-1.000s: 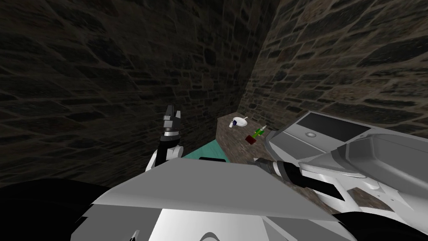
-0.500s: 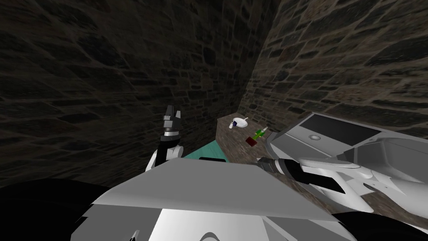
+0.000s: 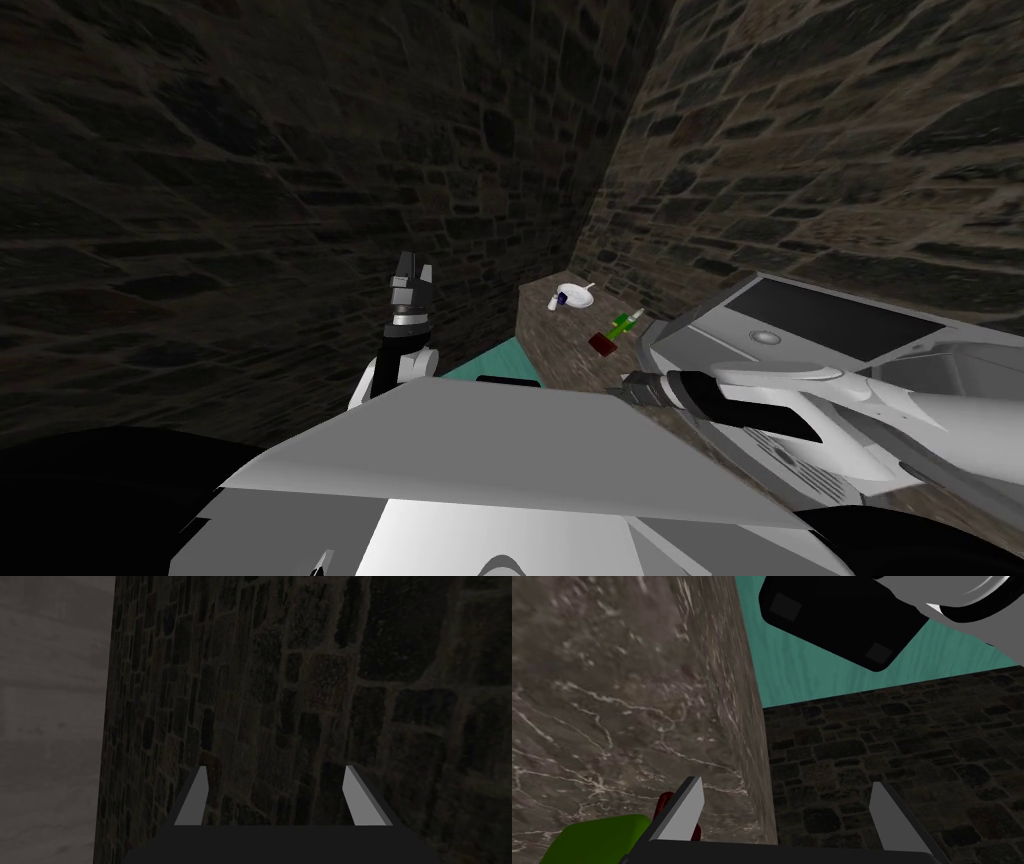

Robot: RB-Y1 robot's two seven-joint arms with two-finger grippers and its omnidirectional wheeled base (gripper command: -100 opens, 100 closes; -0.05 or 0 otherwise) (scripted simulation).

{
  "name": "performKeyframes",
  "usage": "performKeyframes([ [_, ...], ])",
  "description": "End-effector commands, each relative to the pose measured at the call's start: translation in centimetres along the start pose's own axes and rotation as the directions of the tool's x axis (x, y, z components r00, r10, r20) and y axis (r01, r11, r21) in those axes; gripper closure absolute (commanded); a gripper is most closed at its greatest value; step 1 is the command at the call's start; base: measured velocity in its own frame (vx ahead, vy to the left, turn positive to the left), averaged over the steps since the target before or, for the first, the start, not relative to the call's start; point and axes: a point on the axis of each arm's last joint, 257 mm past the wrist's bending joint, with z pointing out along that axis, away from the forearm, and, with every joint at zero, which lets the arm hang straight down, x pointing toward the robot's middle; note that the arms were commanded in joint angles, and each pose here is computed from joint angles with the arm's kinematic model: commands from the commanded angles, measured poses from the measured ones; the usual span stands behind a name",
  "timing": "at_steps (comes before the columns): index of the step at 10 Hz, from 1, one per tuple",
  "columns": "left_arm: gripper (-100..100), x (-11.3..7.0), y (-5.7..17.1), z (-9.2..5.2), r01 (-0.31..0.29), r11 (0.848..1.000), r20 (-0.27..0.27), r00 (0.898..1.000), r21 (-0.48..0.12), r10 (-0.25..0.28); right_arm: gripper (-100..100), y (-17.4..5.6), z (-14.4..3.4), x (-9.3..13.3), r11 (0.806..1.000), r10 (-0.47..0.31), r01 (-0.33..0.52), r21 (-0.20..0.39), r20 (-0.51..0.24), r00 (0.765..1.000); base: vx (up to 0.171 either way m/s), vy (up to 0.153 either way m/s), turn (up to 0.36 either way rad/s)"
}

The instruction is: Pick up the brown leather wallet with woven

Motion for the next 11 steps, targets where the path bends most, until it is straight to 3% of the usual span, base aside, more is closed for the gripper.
performKeyframes([
  [1,0,0.0,0.0,0.0,0.000,1.000,0.000,1.000,0.000,0.000,-100,-0.6,-0.3,0.0,1.000,-0.023,0.023,0.014,-0.024,0.999,0.048,-0.014,0.010],
  [11,0,0.0,0.0,0.0,0.000,1.000,0.000,1.000,0.000,0.000,-100,-4.6,-2.9,-2.4,0.977,-0.158,0.178,0.120,-0.160,0.974,0.064,-0.020,0.010],
])
